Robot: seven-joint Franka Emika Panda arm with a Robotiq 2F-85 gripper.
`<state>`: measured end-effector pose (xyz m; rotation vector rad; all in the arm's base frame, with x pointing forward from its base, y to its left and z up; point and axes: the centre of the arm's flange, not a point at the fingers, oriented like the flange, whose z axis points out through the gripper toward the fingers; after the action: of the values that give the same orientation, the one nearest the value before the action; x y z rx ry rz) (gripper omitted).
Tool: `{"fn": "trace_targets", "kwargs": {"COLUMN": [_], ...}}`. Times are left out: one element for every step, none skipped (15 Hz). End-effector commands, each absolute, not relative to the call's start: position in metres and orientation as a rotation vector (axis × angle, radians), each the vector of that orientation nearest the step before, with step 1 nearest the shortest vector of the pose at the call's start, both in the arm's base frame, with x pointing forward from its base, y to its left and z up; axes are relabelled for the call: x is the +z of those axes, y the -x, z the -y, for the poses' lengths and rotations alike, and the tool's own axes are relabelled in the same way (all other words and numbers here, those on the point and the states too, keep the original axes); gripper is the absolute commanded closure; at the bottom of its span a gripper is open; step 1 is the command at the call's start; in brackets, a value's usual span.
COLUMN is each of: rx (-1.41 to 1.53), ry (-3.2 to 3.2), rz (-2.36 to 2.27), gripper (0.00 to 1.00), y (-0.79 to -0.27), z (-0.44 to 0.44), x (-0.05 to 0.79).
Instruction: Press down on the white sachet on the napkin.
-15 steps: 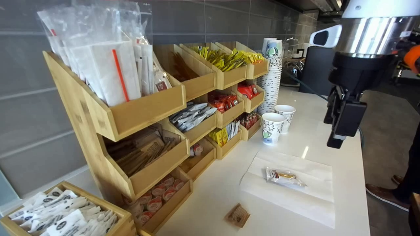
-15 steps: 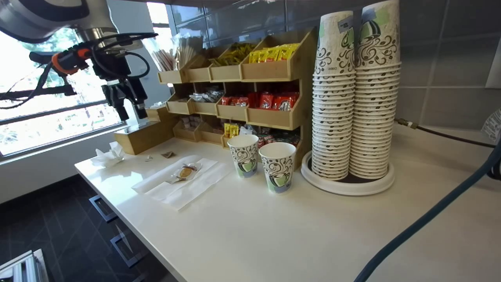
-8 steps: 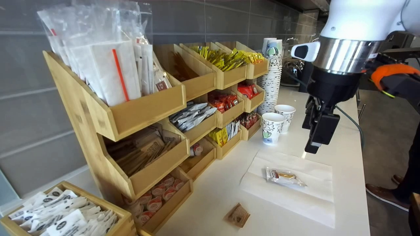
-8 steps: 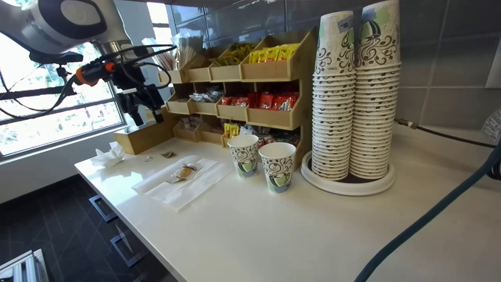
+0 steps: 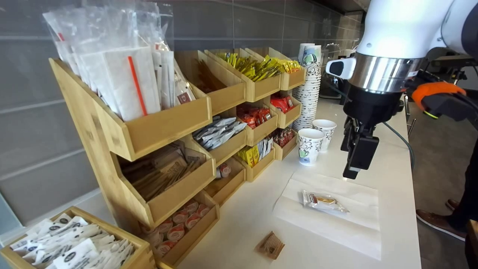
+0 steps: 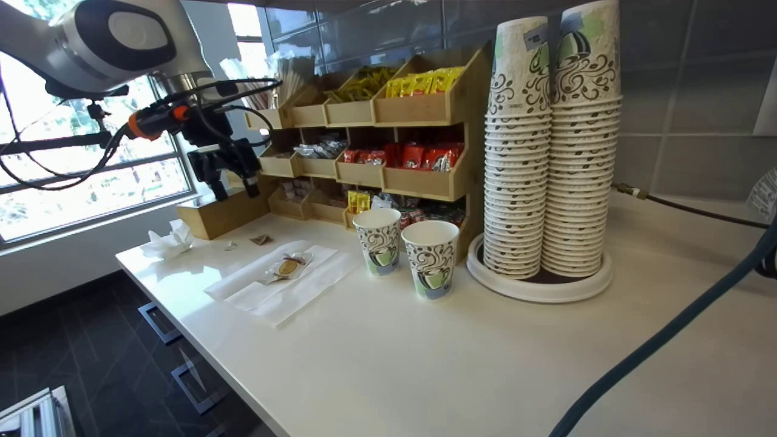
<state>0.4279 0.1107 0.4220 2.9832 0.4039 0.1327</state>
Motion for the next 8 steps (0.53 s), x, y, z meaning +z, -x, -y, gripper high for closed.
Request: {"fn": "trace_targets", "kwargs": {"rx": [0.177,0.192,0.218,0.236,0.237,0.232,0.223,0.213], "ry": [-2.982,-3.008,-3.021,-3.037,-3.037,-3.047,-3.047,-3.046], "rz": [-0.383,-0.397,-0.413,-0.438,-0.466,-0.493,-0.514,-0.528], "gripper": [0.0,0.0,0.0,0.0,0.0,0.0,0.0,0.0], "y": [-0.443,-0.448,-0.452,-0.456,-0.459,-0.462,-0.463,-0.464], "z": [-0.099,-0.097,-0.094,-0.093,-0.09,-0.087,-0.083,-0.079], "x": [0.402,0.398,0.394,0.39,0.384,0.38,0.375,0.37]}}
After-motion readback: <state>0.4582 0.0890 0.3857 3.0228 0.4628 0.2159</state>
